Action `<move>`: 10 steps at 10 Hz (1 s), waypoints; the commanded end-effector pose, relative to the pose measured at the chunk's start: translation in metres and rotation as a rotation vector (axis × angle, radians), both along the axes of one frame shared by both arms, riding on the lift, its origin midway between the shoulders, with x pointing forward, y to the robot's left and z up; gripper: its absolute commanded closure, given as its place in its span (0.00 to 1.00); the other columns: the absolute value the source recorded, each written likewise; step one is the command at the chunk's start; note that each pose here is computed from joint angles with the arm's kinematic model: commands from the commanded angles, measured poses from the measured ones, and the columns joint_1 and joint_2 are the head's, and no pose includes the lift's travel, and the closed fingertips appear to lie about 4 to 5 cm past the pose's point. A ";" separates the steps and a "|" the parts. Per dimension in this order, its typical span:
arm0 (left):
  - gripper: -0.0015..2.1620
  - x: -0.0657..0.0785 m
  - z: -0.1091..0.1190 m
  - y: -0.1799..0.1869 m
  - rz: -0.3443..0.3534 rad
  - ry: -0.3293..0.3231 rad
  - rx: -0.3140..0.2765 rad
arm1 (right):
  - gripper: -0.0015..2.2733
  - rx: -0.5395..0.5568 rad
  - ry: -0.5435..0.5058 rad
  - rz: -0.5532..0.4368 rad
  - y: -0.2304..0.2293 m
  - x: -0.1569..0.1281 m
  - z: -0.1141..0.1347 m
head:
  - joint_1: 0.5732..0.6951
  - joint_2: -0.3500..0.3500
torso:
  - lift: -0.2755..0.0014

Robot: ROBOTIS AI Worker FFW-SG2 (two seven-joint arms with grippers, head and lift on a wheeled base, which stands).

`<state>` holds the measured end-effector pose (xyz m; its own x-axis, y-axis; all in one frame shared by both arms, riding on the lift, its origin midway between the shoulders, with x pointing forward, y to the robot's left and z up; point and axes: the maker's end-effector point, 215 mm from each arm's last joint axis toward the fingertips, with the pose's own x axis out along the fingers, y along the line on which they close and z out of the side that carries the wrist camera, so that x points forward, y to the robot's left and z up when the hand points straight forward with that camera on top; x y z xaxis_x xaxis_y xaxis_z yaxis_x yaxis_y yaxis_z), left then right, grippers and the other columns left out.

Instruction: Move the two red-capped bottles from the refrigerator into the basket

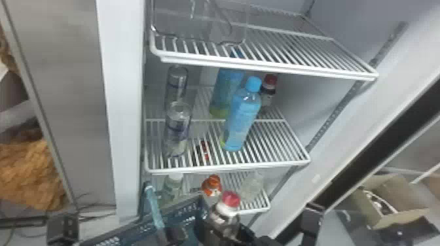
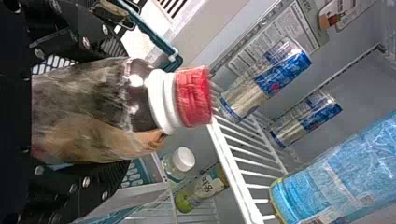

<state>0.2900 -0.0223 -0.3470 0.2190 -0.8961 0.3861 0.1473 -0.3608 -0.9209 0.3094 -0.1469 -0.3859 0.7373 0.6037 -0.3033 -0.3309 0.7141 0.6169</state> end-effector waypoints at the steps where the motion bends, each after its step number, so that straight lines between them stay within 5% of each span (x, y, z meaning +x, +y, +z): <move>1: 0.54 -0.001 -0.001 -0.001 -0.002 0.004 0.001 | 0.04 0.012 -0.014 -0.005 0.000 0.002 0.005 | 1.00 0.03 | 0.99; 6: 0.54 -0.002 -0.003 -0.001 -0.001 0.011 -0.001 | 0.05 -0.057 -0.233 -0.123 -0.056 0.034 0.044 | 1.00 0.00 | 0.99; 10: 0.54 -0.005 -0.002 0.000 -0.002 0.017 -0.009 | 0.05 -0.185 -0.311 -0.235 -0.111 0.042 0.067 | 1.00 0.00 | 0.99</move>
